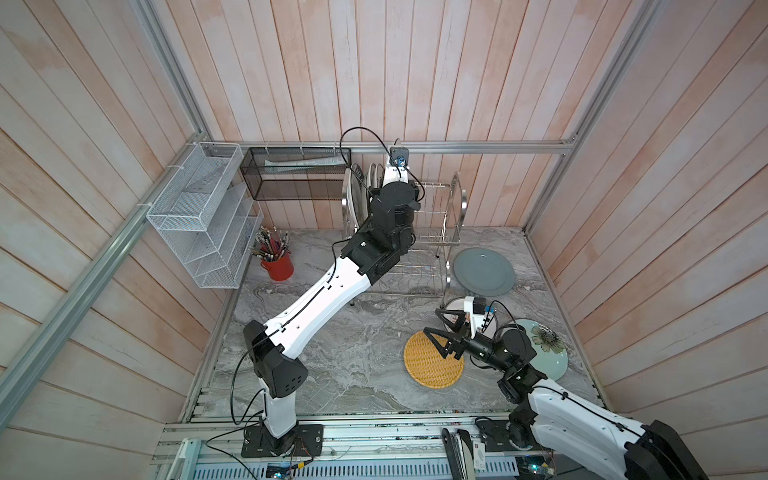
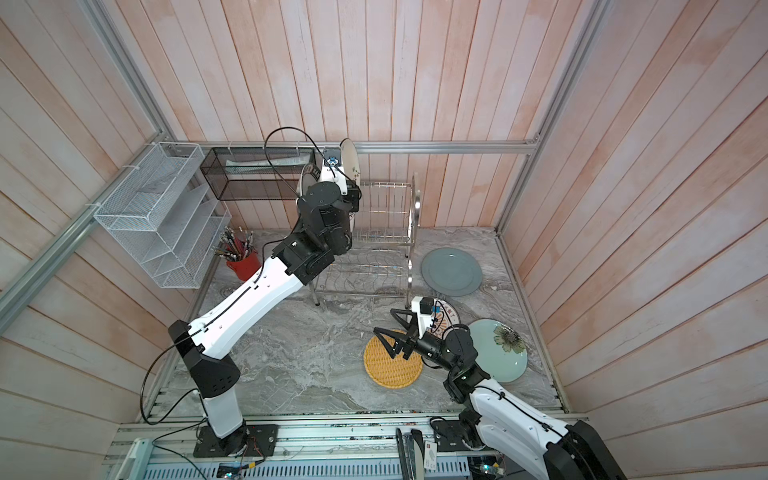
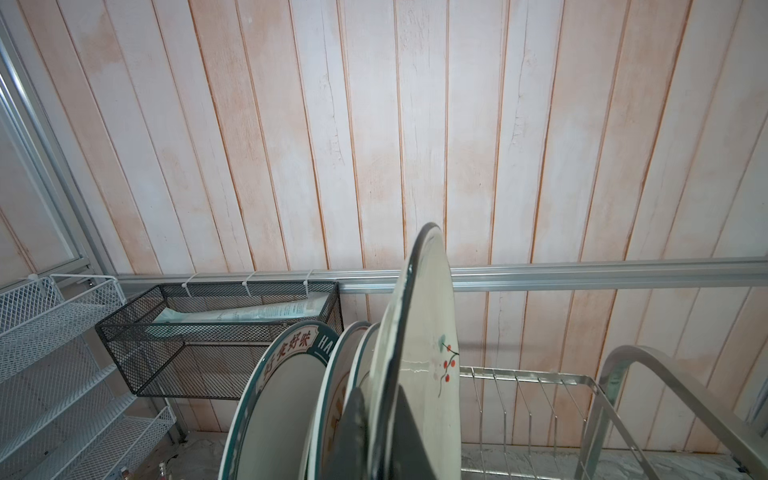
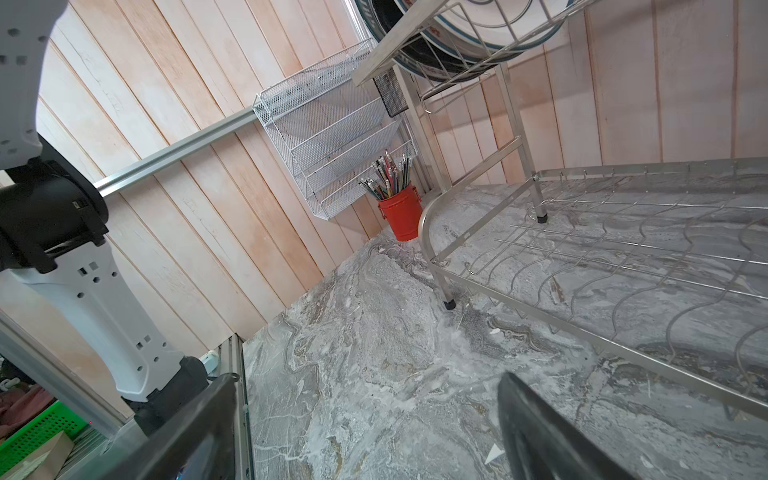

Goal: Load the plates into the dish rack

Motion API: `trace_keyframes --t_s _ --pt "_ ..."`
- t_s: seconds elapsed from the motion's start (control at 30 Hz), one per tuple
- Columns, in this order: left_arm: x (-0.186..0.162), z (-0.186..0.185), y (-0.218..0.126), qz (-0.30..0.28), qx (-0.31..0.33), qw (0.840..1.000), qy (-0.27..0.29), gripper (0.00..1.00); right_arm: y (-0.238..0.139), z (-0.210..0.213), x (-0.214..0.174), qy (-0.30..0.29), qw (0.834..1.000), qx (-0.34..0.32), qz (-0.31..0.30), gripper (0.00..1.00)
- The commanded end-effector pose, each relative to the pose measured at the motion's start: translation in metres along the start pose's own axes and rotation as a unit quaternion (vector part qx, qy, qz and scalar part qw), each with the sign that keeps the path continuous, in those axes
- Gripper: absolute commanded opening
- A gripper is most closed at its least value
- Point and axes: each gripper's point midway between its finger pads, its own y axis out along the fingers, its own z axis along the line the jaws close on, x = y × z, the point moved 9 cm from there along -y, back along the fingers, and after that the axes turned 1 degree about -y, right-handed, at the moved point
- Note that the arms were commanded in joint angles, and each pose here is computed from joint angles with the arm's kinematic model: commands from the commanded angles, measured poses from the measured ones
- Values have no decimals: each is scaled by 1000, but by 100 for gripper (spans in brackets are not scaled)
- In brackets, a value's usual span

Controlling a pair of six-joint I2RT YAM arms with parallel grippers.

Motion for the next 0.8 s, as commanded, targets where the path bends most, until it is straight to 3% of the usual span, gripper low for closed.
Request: trace_keyframes --t_s 0.0,0.77 --pt "16 6 0 -32 3 999 -37 0 1 5 5 -18 1000 16 -14 98" --pt "-20 -8 29 6 -17 1000 12 0 1 6 5 -14 1000 19 -12 98"
